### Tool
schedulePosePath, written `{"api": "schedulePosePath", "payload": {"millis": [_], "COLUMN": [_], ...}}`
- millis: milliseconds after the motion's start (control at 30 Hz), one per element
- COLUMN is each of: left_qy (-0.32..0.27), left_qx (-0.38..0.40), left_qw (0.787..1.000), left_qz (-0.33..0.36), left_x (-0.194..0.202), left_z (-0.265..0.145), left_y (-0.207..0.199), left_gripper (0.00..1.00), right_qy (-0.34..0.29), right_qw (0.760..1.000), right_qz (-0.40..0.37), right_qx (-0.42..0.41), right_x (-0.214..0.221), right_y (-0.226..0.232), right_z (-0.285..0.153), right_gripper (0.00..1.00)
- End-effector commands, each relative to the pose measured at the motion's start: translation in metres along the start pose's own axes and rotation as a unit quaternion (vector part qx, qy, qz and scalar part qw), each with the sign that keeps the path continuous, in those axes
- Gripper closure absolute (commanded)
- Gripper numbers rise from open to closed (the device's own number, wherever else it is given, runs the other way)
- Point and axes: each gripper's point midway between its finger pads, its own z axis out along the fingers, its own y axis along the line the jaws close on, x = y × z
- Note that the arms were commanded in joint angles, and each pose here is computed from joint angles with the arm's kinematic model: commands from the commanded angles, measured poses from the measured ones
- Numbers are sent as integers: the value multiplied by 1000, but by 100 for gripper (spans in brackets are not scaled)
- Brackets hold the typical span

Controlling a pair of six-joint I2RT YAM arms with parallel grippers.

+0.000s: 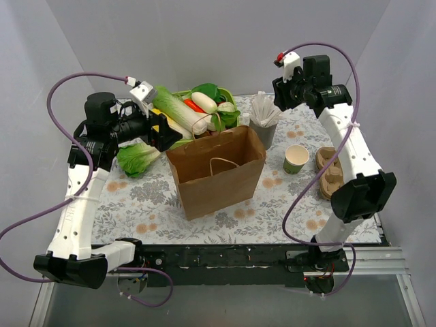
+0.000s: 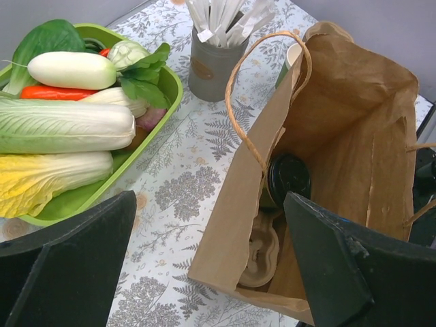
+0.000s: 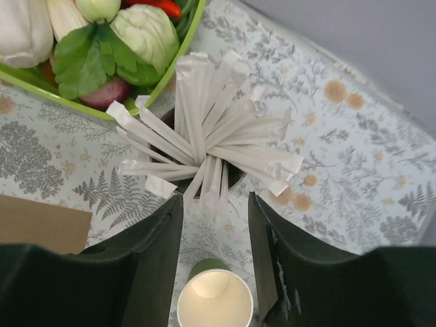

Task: Pack the takeout coffee

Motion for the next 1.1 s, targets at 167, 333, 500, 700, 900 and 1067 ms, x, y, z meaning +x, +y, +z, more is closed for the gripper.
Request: {"api": "schedulePosePath", "payload": {"millis": [167,333,500,700,900,1067], "left_qy": [24,27,30,38,46,44], "left_qx": [-12,-14,-19,-18,-15,-15], "left_qw": [999,999,999,999,999,999], "left_qz": [17,12,14,10,6,3], "left_x": [3,7,11,10,12,9], "left_z": [-9,-11,-12,-8,-3,0], "left_y": [0,-1,0,4,8,10], "left_gripper": [8,8,8,8,8,8], "right_qy": [16,21,13,42,62,70], "right_qw": [995,993,989,982,977,974], "right_qz": [81,83,88,118,125,131], "right_qx": [-55,-78,-120,-139,-160,-169], "right_x": [16,23,21,43,59,65], "right_y": [3,11,25,33,41,43], "right_z": [18,22,26,39,49,56], "right_gripper": [55,59,60,53,51,50]}}
